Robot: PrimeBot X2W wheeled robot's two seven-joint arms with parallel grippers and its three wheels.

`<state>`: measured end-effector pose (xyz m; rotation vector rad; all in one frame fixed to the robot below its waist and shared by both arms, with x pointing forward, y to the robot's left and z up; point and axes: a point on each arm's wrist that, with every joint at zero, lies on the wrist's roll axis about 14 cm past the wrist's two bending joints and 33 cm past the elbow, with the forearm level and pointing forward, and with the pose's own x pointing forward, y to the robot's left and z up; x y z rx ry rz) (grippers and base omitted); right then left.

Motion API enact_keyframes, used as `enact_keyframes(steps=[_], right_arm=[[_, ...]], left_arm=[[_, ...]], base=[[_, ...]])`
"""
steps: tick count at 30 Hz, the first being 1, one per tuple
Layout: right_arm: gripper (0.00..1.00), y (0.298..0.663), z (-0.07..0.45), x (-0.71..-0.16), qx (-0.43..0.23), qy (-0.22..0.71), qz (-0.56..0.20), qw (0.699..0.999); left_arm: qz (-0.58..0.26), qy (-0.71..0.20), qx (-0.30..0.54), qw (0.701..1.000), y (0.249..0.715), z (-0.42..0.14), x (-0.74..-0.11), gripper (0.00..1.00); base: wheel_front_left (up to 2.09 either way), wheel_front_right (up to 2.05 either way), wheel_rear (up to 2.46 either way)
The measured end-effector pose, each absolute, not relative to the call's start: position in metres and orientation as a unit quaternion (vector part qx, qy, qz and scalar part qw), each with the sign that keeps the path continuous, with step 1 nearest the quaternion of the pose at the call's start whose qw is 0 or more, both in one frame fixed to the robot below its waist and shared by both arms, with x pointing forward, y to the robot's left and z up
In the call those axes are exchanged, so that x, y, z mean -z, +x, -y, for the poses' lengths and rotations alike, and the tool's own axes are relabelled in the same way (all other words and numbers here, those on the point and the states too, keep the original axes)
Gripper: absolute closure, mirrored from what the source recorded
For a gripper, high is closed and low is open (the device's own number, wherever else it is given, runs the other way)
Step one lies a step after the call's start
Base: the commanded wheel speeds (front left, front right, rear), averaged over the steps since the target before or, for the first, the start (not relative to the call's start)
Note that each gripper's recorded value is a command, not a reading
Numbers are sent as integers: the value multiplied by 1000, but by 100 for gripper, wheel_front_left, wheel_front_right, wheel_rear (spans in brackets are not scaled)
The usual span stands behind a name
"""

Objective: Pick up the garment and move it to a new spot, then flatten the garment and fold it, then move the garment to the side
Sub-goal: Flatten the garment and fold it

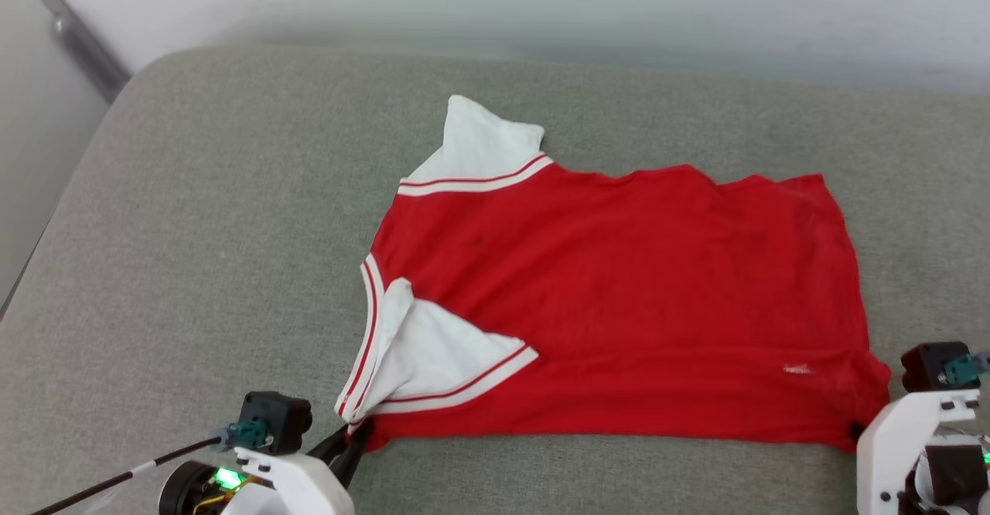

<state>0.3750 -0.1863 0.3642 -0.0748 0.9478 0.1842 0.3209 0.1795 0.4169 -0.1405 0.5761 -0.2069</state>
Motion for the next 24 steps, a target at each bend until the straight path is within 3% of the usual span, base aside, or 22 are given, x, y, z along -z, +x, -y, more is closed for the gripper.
enact_keyframes(steps=[11, 23, 24], right_arm=[[100, 336, 227, -393, -43, -21, -439, 897], [100, 288, 240, -376, -21, -12, -494, 869], [92, 287, 240, -373, -20, -10, -497, 867]], left_arm=[[-306, -59, 115, 943, 290, -179, -408, 100], [-353, -58, 138, 924, 270, -163, -386, 100], [-355, -61, 137, 923, 270, -163, -383, 100]], base=[[0, 0, 0], [0, 0, 0], [0, 0, 0]])
